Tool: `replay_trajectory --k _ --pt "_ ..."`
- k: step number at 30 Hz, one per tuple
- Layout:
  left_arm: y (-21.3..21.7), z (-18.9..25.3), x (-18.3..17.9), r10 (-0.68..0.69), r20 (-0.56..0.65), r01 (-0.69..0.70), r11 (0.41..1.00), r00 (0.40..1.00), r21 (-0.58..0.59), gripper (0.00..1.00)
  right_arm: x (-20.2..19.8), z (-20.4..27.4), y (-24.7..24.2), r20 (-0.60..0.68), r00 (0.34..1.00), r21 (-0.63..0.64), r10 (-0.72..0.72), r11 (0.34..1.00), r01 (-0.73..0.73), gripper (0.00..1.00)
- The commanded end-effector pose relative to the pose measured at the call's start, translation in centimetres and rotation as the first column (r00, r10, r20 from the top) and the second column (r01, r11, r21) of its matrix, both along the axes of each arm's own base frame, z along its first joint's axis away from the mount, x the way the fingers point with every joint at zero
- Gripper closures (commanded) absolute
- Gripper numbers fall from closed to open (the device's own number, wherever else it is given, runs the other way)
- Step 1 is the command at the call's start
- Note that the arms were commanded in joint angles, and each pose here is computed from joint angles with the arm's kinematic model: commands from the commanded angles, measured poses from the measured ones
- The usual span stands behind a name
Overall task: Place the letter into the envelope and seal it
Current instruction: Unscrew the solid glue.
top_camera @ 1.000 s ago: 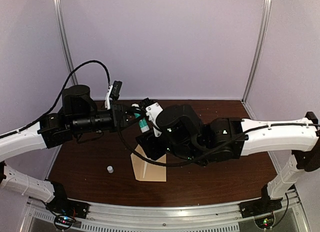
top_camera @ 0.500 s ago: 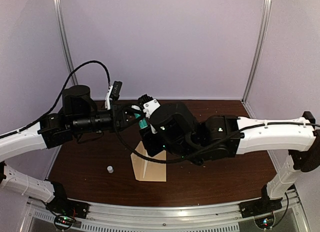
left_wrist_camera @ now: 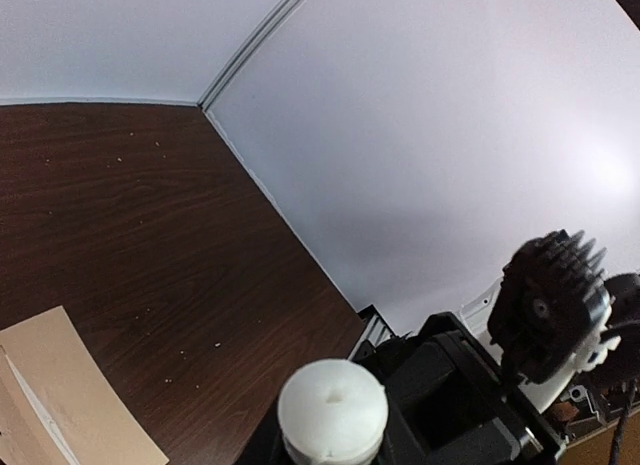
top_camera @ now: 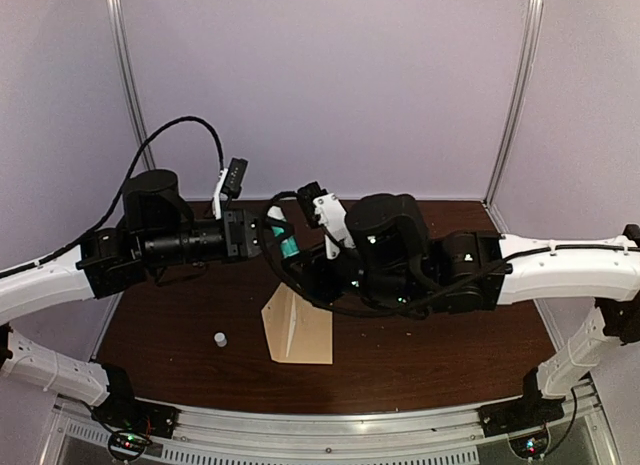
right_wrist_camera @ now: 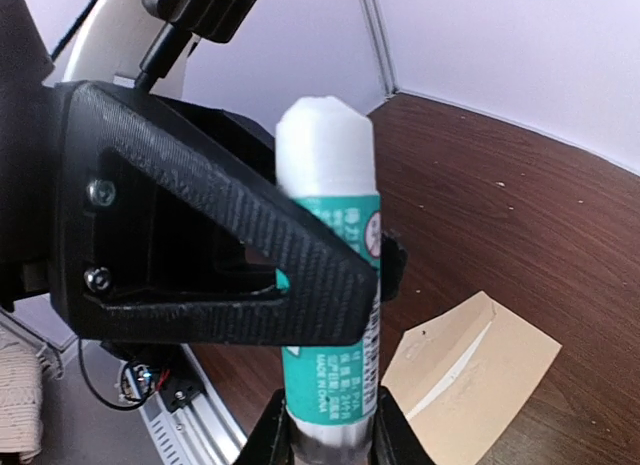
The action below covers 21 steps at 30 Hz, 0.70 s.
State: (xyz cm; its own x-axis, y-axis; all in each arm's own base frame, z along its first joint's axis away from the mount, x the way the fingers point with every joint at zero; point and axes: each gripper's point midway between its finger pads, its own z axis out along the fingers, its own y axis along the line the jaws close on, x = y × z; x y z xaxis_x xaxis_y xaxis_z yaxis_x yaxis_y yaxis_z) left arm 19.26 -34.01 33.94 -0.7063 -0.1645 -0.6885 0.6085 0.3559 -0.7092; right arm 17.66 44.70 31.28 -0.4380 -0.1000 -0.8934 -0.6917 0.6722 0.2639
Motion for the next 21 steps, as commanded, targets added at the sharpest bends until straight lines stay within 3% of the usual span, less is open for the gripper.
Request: replay_trajectory --k 1,5,10,19,21 --pt "-0.9 2.2 -2.2 -0.141 0.157 0.151 0.987 0.977 -0.055 1.0 -1.0 4.4 -0.4 -0.098 0.97 0.323 0.223 0.929 -0.181 1.0" --pt "-1.5 2.9 -4.5 -0.27 0.231 0.296 0.951 0.935 -0.085 1.0 -1.9 6.8 -1.8 -0.1 0.899 0.533 0.427 0.786 -0.314 1.0" --pt "-1.4 3.3 -5.6 -0.319 0.267 0.357 0.928 0.909 -0.109 1.0 -4.0 8.0 -2.9 -0.056 0.796 0.612 0.602 0.651 -0.449 1.0" --pt "-1.3 4.1 -5.7 -0.31 0.277 0.355 0.926 0.909 -0.128 1.0 -4.8 7.1 -3.4 -0.068 0.76 0.618 0.646 0.626 -0.477 1.0" --pt "-1.1 4.2 -5.3 -0.283 0.27 0.327 0.935 0.921 -0.137 1.0 -4.3 7.0 -3.6 -0.073 0.782 0.605 0.619 0.651 -0.458 0.86"
